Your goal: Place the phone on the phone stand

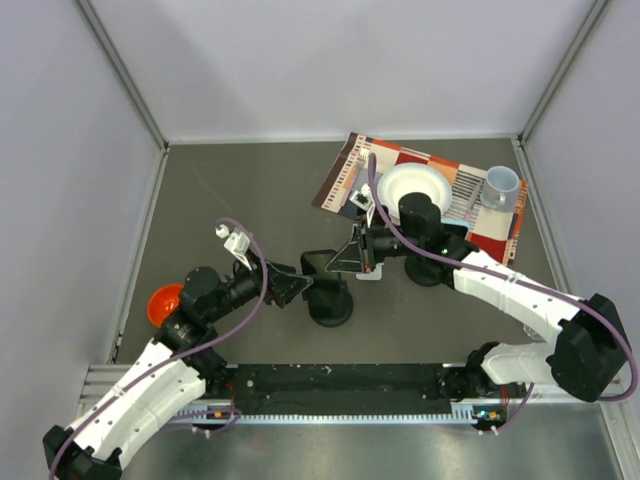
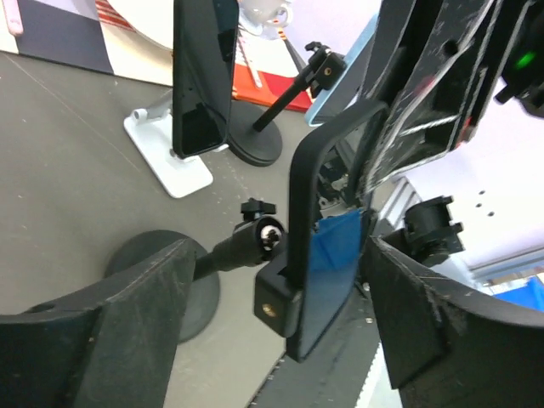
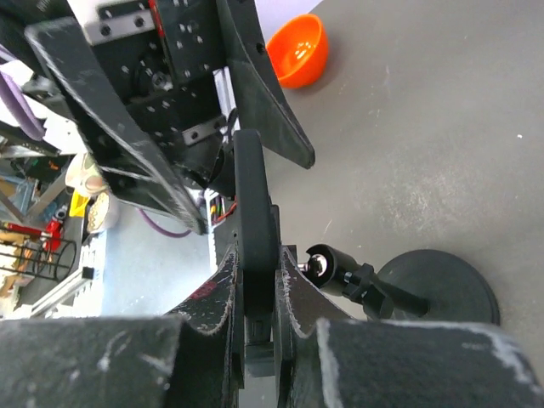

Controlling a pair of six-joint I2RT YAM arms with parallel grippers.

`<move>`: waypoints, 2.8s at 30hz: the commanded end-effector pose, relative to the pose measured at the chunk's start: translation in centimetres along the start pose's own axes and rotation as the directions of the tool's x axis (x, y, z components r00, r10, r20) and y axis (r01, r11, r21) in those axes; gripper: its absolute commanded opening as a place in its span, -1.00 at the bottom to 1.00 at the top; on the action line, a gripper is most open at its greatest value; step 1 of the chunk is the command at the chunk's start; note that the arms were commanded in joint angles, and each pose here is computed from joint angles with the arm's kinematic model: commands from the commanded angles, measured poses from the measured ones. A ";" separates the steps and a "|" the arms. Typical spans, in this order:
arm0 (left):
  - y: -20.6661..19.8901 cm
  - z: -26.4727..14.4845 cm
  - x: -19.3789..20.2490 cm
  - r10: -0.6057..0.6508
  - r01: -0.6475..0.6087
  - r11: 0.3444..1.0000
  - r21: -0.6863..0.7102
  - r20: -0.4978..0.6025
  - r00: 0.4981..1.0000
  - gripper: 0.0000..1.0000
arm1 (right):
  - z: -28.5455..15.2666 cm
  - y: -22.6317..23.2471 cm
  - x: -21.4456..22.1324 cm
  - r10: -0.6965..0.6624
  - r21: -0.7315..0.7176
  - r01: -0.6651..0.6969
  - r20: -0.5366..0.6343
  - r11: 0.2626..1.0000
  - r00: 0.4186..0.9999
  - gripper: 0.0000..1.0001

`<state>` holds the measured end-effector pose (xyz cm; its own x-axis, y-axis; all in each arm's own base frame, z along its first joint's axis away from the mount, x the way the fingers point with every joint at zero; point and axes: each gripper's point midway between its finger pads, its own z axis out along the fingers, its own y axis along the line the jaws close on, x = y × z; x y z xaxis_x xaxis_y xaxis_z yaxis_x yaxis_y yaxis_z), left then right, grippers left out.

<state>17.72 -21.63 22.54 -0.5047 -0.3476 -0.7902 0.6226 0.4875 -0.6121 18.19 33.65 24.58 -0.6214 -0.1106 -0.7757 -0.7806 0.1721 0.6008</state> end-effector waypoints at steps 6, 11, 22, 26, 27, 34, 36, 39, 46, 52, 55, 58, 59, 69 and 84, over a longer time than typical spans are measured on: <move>-3.3 -0.6 -4.5 -0.006 0.006 1.000 -0.002 -0.054 0.999 0.80 | 0.2 1.0 -1.5 -0.082 -0.043 0.082 -0.016 0.996 0.996 -1.00; -3.9 0.8 -4.4 0.013 -0.005 0.998 0.066 -0.123 0.992 0.77 | 0.3 0.9 -1.4 -0.081 -0.043 0.080 -0.032 0.996 0.996 -1.00; -3.5 1.7 -1.1 0.002 0.037 0.982 0.186 -0.206 0.979 0.36 | 0.0 0.7 -1.1 -0.059 -0.020 0.059 -0.023 0.998 0.998 -0.44; -3.9 2.0 -1.0 -0.008 0.054 0.975 0.215 -0.211 0.978 0.36 | -0.3 0.8 -1.2 -0.062 -0.012 0.062 -0.012 0.998 0.998 -0.18; -3.8 2.0 -0.8 -0.010 0.058 0.974 0.221 -0.213 0.977 0.36 | -0.3 0.7 -1.1 -0.060 -0.012 0.060 -0.015 0.998 0.998 -0.17; -3.8 2.4 -0.5 -0.010 0.066 0.969 0.240 -0.228 0.974 0.09 | -0.1 0.8 -0.9 -0.053 -0.030 0.052 -0.024 0.998 0.998 -0.81; -3.7 2.4 -0.5 -0.013 0.069 0.970 0.233 -0.234 0.972 0.14 | 0.0 1.0 -0.9 -0.055 -0.042 0.054 -0.030 0.998 0.998 -0.94; -3.4 2.3 -0.5 -0.005 0.055 0.977 0.208 -0.235 0.972 0.31 | 0.0 1.0 -1.1 -0.054 -0.036 0.053 -0.025 0.998 0.998 -0.40; -1.3 0.3 -1.6 0.066 -0.060 0.998 0.033 -0.214 0.975 0.89 | -1.1 1.6 -0.4 -0.056 -0.024 0.054 -0.055 0.998 0.997 -0.07; -1.2 -0.4 0.1 0.003 0.013 0.998 0.063 -0.246 0.969 0.88 | -2.4 2.5 0.4 -0.075 -0.020 0.074 -0.071 0.997 0.995 -0.01; -1.2 -0.6 0.5 -0.023 0.042 0.996 0.077 -0.233 0.972 0.87 | -2.9 2.7 0.8 -0.077 -0.009 0.076 -0.072 0.997 0.994 -0.01; -0.7 -0.9 1.0 -0.045 0.058 0.997 0.058 -0.216 0.975 0.86 | -3.1 2.6 1.4 -0.070 -0.013 0.069 -0.084 0.998 0.994 0.00; -0.1 -1.2 1.5 -0.063 0.071 0.997 0.031 -0.224 0.973 0.85 | -3.1 2.6 1.6 -0.070 -0.016 0.069 -0.089 0.998 0.994 0.00; -0.7 -1.6 2.0 -0.161 0.175 0.981 0.084 -0.148 0.976 0.25 | -2.4 1.7 5.8 -0.037 -0.012 0.036 -0.180 0.999 0.983 -0.61; -2.5 -0.7 -1.6 -0.045 0.060 0.993 0.103 -0.145 0.988 0.61 | -1.8 1.1 7.2 -0.028 0.085 0.034 -0.075 0.996 0.997 -0.66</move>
<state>17.09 -22.12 24.15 -0.6685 -0.2491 -0.7008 0.5969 0.3824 -0.7053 11.47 30.27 15.89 -0.6752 -0.2775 -0.6835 -0.7372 0.2861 0.6121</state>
